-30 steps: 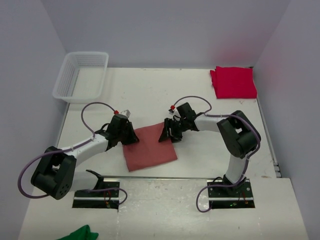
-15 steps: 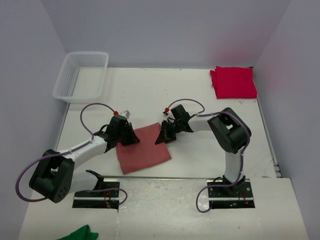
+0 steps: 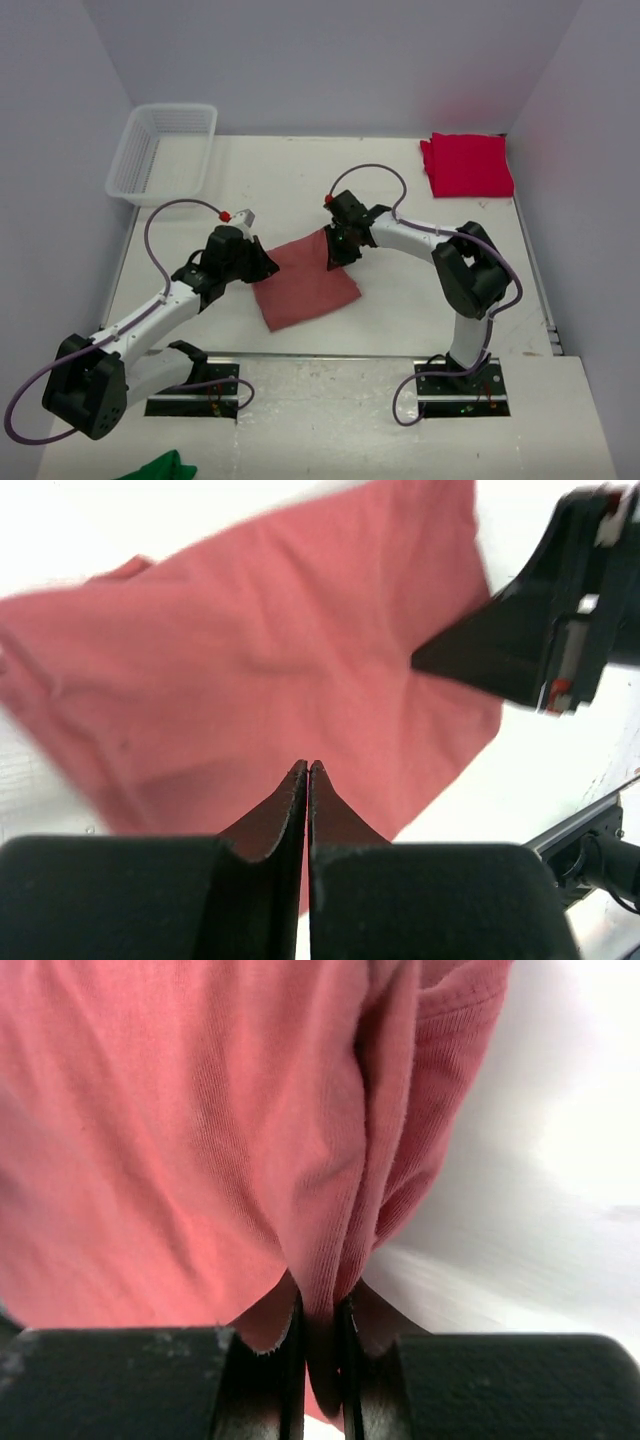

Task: Fold and stack the t-shirts
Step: Put the neatly folded tshirt into the corner of the board with the right arm

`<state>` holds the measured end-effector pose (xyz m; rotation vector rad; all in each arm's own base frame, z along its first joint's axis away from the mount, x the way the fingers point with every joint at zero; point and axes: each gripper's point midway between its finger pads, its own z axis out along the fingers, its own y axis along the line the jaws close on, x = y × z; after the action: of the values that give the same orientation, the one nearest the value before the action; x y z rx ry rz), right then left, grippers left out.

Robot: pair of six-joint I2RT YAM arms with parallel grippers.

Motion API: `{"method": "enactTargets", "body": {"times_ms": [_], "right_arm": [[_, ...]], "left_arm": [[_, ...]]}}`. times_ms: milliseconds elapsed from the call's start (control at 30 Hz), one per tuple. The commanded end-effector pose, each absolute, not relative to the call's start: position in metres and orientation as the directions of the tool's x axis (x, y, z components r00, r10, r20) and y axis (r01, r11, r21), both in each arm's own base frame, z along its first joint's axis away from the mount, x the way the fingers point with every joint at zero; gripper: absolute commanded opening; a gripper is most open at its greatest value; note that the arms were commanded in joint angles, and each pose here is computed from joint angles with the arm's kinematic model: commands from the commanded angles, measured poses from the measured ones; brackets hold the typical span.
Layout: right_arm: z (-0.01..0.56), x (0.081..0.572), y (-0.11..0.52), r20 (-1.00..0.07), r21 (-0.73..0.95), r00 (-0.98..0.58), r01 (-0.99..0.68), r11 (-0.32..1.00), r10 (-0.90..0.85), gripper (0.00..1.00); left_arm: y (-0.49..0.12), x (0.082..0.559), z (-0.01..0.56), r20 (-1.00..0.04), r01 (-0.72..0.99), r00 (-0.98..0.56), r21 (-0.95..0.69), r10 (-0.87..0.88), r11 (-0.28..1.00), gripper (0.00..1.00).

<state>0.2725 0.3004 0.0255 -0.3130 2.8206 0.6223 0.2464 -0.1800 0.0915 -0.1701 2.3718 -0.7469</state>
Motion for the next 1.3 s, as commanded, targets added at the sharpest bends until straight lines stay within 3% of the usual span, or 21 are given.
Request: {"method": "enactTargets", "body": {"times_ms": [0, 233, 633, 1000, 1167, 1267], "right_arm": [[0.072, 0.315, 0.259, -0.43, 0.109, -0.877, -0.288, 0.952, -0.216, 0.0], [0.095, 0.355, 0.234, -0.497, -0.12, -0.815, -0.276, 0.954, -0.298, 0.0], [0.121, 0.449, 0.147, -0.549, -0.43, -0.791, -0.009, 0.903, -0.269, 0.0], [0.183, 0.529, 0.078, -0.64, -0.555, -0.722, 0.196, 0.808, -0.265, 0.0], [0.214, 0.552, 0.049, -0.7, -0.536, -0.677, 0.289, 0.793, -0.227, 0.0], [0.218, 0.562, 0.037, -0.69, -0.573, -0.676, 0.294, 0.765, -0.258, 0.0]], "left_arm": [[-0.181, 0.251, 0.108, -0.574, 0.1, -0.768, -0.546, -0.285, 0.832, 0.01], [-0.184, 0.244, 0.101, -0.555, 0.112, -0.788, -0.555, -0.267, 0.824, 0.01], [-0.19, 0.23, 0.09, -0.523, 0.141, -0.822, -0.572, -0.227, 0.808, 0.02], [-0.196, 0.225, 0.078, -0.506, 0.17, -0.843, -0.576, -0.185, 0.8, 0.02], [-0.199, 0.217, 0.066, -0.474, 0.165, -0.863, -0.589, -0.172, 0.791, 0.02], [-0.199, 0.217, 0.064, -0.474, 0.165, -0.864, -0.586, -0.17, 0.794, 0.02]]}}
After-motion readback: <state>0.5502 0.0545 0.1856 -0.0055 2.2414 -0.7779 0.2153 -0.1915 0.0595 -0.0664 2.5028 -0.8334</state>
